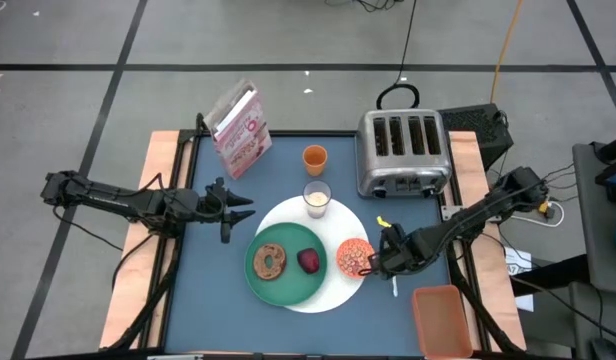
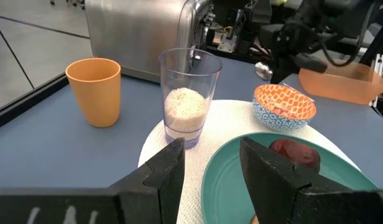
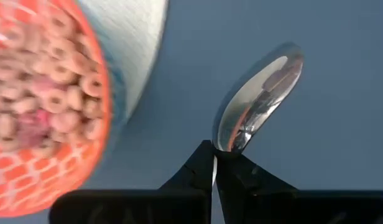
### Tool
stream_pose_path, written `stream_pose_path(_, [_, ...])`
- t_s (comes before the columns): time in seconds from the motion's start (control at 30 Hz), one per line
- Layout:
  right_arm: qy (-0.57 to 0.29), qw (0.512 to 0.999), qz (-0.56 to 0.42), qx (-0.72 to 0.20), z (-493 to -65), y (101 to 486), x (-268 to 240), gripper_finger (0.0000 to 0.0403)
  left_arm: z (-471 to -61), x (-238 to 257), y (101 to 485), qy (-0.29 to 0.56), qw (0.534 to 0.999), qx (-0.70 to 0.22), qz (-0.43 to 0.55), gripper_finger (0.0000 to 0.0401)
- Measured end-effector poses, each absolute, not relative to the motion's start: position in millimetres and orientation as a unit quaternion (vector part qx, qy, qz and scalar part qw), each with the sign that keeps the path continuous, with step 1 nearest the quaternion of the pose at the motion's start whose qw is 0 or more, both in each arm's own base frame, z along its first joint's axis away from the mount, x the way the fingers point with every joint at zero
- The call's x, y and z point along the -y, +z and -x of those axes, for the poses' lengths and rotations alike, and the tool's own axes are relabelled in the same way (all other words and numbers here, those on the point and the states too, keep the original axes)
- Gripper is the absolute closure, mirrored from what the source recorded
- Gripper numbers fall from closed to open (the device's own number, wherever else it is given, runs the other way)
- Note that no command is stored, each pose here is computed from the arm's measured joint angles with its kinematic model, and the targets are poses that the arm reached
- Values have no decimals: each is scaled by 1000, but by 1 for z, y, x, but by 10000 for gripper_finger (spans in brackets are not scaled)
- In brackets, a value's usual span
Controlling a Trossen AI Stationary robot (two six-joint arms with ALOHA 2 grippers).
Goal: Arrange a breakfast setting
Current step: Put the green spoon to the right of the orange bowl
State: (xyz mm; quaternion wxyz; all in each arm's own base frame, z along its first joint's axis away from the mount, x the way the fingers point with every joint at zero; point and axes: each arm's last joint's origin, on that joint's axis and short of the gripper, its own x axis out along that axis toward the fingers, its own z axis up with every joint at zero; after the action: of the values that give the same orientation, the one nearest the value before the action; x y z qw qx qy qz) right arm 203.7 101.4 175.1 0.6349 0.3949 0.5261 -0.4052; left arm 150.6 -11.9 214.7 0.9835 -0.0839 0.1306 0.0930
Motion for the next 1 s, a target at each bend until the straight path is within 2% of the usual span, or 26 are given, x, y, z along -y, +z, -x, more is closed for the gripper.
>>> stream_pose_path(0.37, [-448,594,-390,-543,-212,157,-94,400,-151,12,215,93,984,-131,83,242])
stream_pose_path(1.0, [-439,602,-387,-544,-217,157,-88,387,-151,12,215,93,984,-131,84,242])
